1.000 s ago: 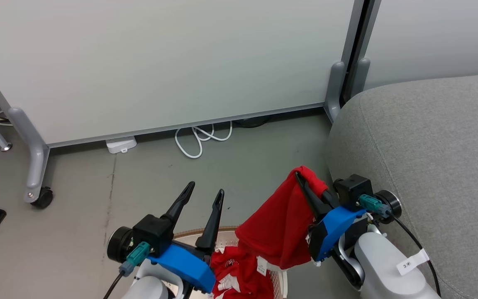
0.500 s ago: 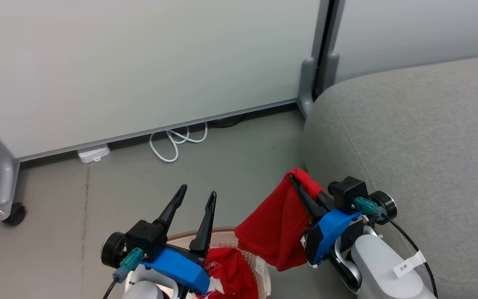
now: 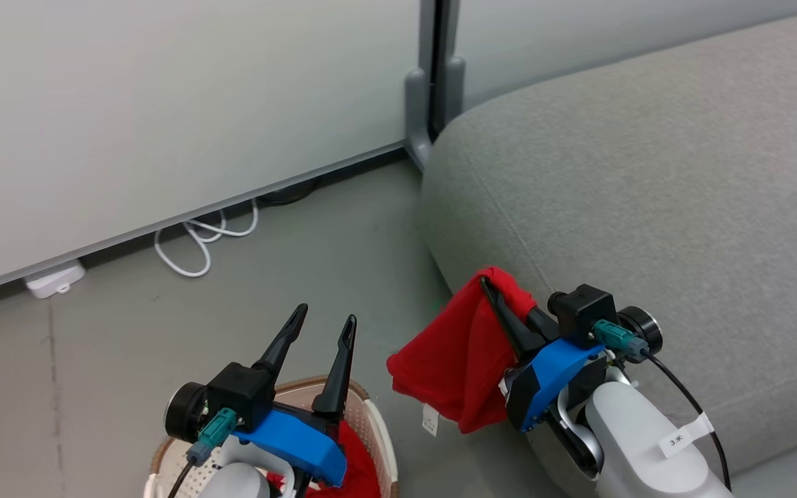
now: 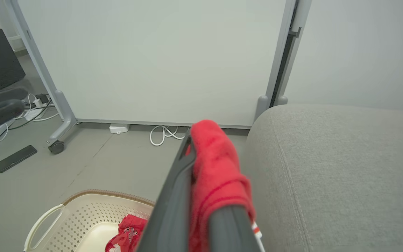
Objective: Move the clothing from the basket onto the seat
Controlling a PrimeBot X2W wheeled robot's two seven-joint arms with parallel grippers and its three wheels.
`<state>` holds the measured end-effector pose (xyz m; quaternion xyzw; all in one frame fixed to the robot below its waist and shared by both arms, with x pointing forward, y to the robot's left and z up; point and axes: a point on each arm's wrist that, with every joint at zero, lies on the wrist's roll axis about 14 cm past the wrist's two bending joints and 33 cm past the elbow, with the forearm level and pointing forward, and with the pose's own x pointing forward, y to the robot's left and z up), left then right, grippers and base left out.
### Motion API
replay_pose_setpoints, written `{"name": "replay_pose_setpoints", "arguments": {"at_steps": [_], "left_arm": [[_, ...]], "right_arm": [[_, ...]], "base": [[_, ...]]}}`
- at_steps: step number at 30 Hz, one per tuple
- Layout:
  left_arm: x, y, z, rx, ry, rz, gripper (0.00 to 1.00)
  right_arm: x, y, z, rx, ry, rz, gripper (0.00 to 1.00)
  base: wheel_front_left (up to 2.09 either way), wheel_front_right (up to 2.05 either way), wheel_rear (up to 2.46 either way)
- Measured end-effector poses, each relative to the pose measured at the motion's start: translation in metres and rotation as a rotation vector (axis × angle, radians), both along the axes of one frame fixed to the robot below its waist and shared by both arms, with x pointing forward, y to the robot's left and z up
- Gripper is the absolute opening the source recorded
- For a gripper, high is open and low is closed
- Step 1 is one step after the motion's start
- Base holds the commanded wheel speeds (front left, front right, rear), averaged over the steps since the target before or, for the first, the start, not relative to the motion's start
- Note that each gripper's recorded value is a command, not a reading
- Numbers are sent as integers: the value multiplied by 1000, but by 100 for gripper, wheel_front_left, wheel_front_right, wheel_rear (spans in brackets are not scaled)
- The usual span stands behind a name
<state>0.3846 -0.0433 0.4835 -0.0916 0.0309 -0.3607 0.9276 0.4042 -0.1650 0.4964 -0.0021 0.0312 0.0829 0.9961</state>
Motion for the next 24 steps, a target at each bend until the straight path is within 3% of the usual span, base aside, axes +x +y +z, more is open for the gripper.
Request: {"name": "replay_pose_setpoints", "arguments": {"at_steps": [15, 24], "left_arm": [[-5, -55, -12, 1, 20, -164, 100], [-7, -62, -15, 4, 26, -186, 100]], "right_arm": [[-28, -57, -6, -2, 18, -168, 0], [-33, -65, -9, 0, 24, -194, 0]], "base": [[0, 0, 0], [0, 0, 0]]}}
